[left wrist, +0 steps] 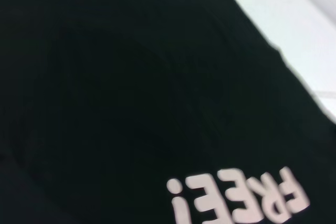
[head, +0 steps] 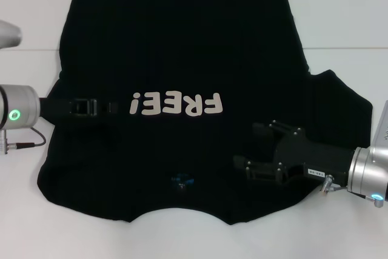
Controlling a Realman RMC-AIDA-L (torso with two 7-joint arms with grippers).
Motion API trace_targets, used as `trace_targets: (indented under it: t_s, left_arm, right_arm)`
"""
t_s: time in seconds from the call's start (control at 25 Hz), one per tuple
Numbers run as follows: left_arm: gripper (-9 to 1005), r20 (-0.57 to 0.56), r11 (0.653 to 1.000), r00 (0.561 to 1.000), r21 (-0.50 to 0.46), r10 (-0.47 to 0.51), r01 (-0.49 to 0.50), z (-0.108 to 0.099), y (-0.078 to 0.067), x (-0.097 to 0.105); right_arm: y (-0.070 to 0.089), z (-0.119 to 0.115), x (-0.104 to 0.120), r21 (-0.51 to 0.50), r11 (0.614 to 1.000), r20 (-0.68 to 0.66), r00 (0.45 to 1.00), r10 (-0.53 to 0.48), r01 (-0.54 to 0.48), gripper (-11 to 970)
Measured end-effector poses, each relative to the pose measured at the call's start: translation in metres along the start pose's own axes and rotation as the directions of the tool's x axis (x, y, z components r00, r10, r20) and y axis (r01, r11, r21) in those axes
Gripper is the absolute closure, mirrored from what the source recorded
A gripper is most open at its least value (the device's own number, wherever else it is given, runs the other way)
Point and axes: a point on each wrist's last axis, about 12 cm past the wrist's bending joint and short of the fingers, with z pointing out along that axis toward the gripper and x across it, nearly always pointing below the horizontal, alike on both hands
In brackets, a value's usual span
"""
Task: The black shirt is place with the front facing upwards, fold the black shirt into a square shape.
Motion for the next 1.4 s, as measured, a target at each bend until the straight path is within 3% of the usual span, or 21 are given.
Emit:
trace_targets:
  t_s: [0.2,0.36,0.56,0.88,1.4]
  left_arm:
    - [611,0.045,0.976,0.978,0.086,-0.205,0.201,-0.014,0.016,0.01]
    - [502,0.03,0.898,0.9,0.084,-0.435,0.431,-0.026,0.042,0.025]
    - [385,0.067,0.804,0.802,0.062,-0.594,0.591,-0.03,0.059,0.045]
    - [222,0.076,0.74,0.736,0.056,-0.673,0.671,-0.017,0.054,0.057]
    - [227,0.126,0.706,0.696,0.067,-0.707,0.705,-0.009,0.052,0.056]
  right_arm:
    - [0.0,0.0,0.0,0.003,1.0,0.0,1.0,0.001,-0.001,35]
    - [0.0,0.0,0.0,0.003,1.0,0.001,1.0,0.001,-0.001,35]
    - [0.0,0.0,0.0,0.003,1.0,-0.001,1.0,0.001,-0.001,35]
    - [0.0,-0.001,0.001,0.005,1.0,-0.004,1.0,0.003,-0.003,35]
    - [0.001,-0.003,0.004,0.01,1.0,-0.007,1.0,0.009,-0.009,34]
